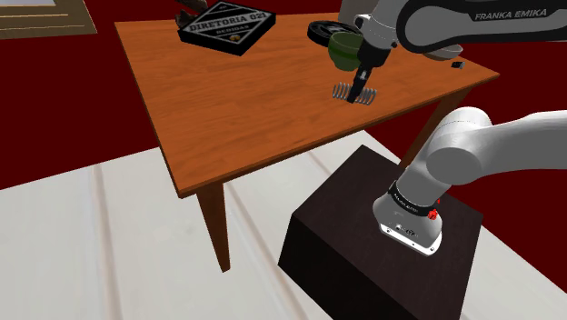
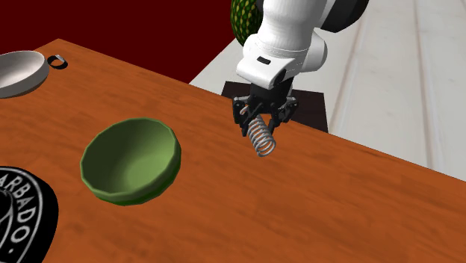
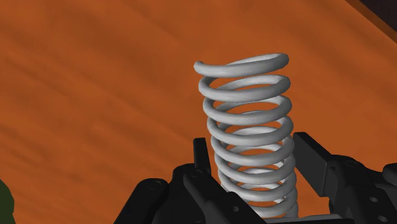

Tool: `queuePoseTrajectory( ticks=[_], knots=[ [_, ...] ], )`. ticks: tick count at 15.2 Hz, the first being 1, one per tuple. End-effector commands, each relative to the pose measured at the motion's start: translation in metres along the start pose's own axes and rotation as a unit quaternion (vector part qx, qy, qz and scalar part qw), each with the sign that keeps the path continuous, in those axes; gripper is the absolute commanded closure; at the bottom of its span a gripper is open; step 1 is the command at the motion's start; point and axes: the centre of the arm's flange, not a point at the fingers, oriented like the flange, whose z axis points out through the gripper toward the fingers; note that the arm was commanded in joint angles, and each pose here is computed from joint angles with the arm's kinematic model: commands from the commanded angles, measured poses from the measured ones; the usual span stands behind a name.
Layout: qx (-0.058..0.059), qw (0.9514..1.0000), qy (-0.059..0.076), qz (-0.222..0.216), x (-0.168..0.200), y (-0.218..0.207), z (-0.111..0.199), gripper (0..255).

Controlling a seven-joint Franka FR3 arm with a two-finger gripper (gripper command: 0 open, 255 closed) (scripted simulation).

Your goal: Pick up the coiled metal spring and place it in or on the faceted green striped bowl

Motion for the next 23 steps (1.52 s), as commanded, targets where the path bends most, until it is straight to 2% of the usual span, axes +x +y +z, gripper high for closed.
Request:
queuePoseTrajectory(
  ticks=[1, 6, 23],
  knots=[
    [0.000, 1.0000, 0.000, 0.000, 0.000, 0.000, 0.000, 255],
    [0.000, 1.0000, 0.000, 0.000, 0.000, 0.000, 0.000, 255],
    [0.000, 1.0000, 0.000, 0.000, 0.008, 0.012, -0.088, 255]
  ],
)
